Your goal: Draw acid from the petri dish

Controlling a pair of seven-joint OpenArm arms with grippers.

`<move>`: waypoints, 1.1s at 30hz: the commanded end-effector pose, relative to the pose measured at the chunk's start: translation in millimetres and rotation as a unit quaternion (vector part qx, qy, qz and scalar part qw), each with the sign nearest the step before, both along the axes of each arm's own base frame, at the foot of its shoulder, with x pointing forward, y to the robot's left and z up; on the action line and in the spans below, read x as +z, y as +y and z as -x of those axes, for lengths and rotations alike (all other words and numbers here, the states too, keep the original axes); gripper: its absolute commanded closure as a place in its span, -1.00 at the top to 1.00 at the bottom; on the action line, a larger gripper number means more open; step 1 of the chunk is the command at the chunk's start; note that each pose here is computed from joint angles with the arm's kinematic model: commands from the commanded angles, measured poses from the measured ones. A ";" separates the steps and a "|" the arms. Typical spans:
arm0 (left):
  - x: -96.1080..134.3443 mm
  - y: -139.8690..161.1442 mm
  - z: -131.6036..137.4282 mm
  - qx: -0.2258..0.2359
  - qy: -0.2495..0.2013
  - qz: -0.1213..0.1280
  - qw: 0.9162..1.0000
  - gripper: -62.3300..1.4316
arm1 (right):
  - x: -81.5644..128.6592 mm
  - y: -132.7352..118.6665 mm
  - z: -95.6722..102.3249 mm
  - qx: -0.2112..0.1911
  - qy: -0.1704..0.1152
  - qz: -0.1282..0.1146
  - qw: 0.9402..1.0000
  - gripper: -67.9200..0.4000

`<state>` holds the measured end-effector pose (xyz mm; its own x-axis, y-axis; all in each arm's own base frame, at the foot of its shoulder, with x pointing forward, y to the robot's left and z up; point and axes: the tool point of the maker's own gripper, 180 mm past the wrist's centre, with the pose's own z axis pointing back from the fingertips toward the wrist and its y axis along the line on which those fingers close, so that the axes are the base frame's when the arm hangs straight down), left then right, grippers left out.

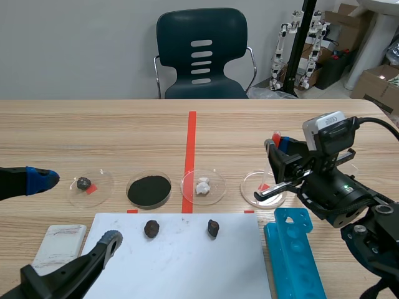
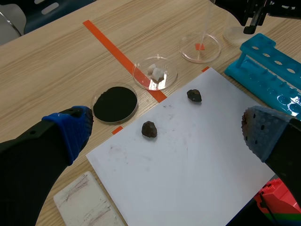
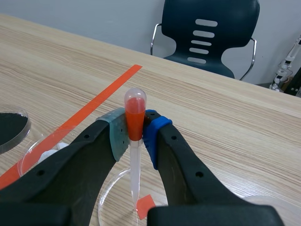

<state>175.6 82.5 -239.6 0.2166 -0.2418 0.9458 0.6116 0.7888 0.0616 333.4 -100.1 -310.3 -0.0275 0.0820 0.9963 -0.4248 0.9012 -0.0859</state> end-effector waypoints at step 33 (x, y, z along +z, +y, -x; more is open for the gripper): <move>9.0 -4.5 -1.0 -0.002 -0.012 0.014 1.000 1.00 | 108.3 23.1 85.2 0.078 -0.075 0.033 0.994 -0.74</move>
